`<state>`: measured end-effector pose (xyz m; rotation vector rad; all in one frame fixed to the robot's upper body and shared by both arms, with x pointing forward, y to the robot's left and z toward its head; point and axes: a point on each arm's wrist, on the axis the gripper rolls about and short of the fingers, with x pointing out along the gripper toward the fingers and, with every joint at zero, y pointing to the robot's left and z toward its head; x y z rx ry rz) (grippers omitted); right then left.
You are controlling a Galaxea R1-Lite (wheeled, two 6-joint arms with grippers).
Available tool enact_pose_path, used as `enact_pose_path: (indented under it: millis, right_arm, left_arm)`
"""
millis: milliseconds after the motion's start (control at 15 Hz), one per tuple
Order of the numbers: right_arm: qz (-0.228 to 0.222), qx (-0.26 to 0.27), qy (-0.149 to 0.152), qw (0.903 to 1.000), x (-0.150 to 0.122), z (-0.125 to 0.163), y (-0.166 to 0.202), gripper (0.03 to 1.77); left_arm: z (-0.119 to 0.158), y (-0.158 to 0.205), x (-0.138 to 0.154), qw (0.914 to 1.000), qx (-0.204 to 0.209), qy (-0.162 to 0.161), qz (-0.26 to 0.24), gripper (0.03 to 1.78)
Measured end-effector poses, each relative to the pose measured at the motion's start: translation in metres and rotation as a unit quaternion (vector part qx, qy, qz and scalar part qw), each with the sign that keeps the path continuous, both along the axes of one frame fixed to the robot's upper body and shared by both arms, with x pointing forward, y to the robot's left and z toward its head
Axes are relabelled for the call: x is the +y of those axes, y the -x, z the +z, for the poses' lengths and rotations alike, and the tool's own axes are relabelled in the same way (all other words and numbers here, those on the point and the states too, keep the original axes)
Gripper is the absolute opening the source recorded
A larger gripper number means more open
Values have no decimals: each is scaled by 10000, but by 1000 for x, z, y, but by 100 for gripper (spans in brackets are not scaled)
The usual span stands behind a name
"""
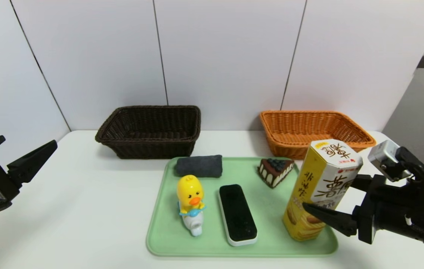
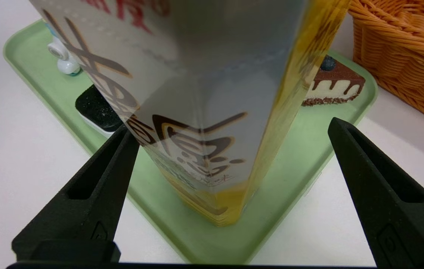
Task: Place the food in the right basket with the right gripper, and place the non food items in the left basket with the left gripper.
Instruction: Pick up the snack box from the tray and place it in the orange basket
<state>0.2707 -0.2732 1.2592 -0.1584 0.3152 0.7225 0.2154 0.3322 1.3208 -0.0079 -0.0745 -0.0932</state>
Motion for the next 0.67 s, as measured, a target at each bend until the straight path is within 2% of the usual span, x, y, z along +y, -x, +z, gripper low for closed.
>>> enact_pose_path:
  millis: [600, 667]
  right_arm:
    - [266, 21, -46, 9996, 18, -10, -17, 171]
    - [276, 38, -47, 9996, 18, -11, -16, 162]
  left_arm:
    - [3, -2, 0, 10000, -44, 0, -58, 169]
    - [3, -2, 0, 10000, -43, 0, -60, 169]
